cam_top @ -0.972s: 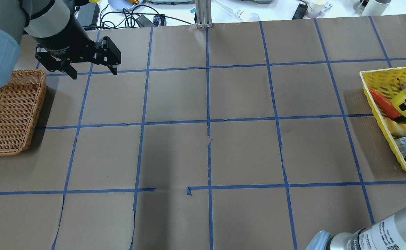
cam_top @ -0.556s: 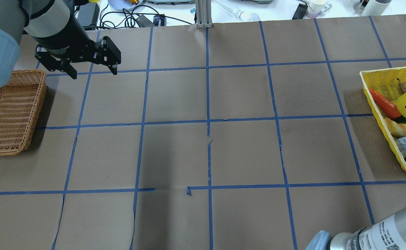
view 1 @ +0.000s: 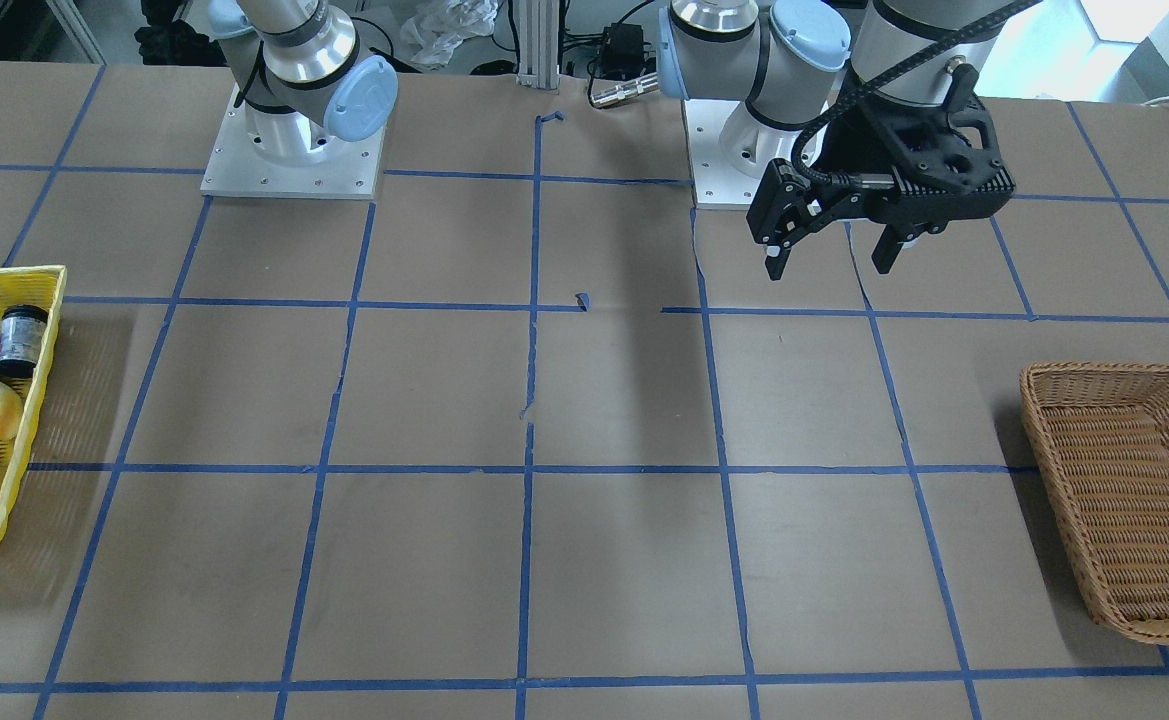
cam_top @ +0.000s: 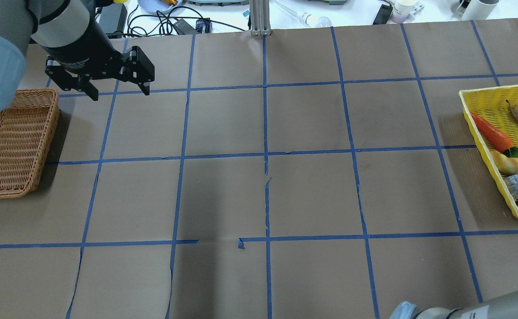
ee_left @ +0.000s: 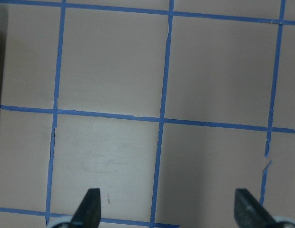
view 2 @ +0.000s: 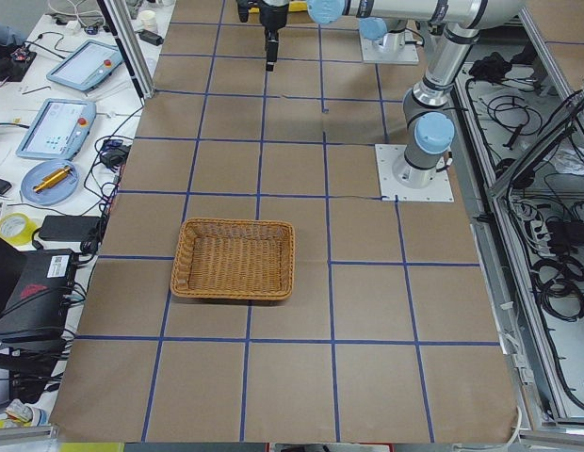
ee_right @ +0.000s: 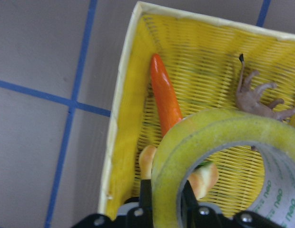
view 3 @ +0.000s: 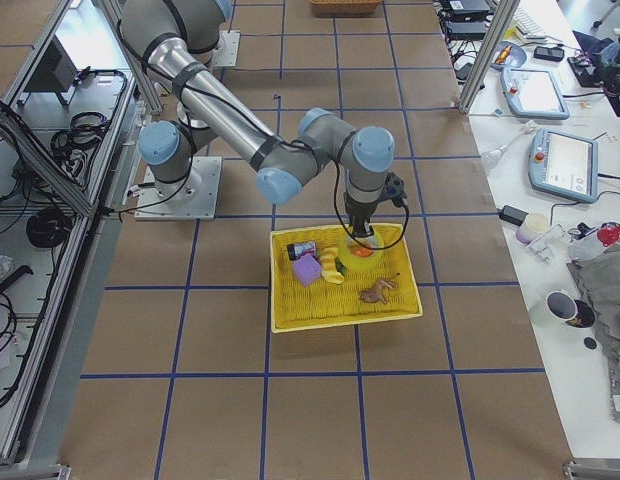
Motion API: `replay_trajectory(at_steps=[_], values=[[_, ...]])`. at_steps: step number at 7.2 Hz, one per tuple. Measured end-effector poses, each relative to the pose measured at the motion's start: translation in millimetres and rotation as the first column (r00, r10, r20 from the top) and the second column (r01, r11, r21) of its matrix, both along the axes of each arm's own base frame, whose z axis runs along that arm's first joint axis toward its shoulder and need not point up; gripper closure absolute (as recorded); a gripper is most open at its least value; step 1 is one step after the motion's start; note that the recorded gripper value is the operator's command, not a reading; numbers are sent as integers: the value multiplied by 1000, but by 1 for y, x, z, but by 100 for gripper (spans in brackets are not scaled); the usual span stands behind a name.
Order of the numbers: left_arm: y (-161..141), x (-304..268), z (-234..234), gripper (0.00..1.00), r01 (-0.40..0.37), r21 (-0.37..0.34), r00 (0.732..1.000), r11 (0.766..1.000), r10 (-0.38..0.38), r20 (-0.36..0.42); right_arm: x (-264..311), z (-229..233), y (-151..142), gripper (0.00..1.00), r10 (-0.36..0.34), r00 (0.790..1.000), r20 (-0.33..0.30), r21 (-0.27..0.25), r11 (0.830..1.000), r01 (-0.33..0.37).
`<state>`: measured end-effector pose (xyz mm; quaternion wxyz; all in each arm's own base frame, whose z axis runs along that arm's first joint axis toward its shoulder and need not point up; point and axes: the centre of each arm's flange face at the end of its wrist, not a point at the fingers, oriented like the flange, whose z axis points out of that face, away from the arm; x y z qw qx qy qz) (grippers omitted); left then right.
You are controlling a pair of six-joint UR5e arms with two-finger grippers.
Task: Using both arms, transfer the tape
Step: 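Carry the tape roll with the right gripper to the table center and release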
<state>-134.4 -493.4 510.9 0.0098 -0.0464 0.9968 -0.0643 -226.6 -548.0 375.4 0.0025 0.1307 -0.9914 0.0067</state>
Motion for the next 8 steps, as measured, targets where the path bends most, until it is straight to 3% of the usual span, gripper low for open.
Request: replay_trajectory(at_steps=[3,6,8], values=[[0,-1,-1,0,1,1,1000,1000,-1,0,213,21,-34,100,-182,983,6,-16,983,182],[0,-1,0,0,1,1,1000,1000,-1,0,425,-36,-38,100,-353,935,37,-18,935,354],[-1,-1,-1,0,1,1,1000,1000,-1,0,506,-90,-41,100,-399,914,66,-35,915,402]])
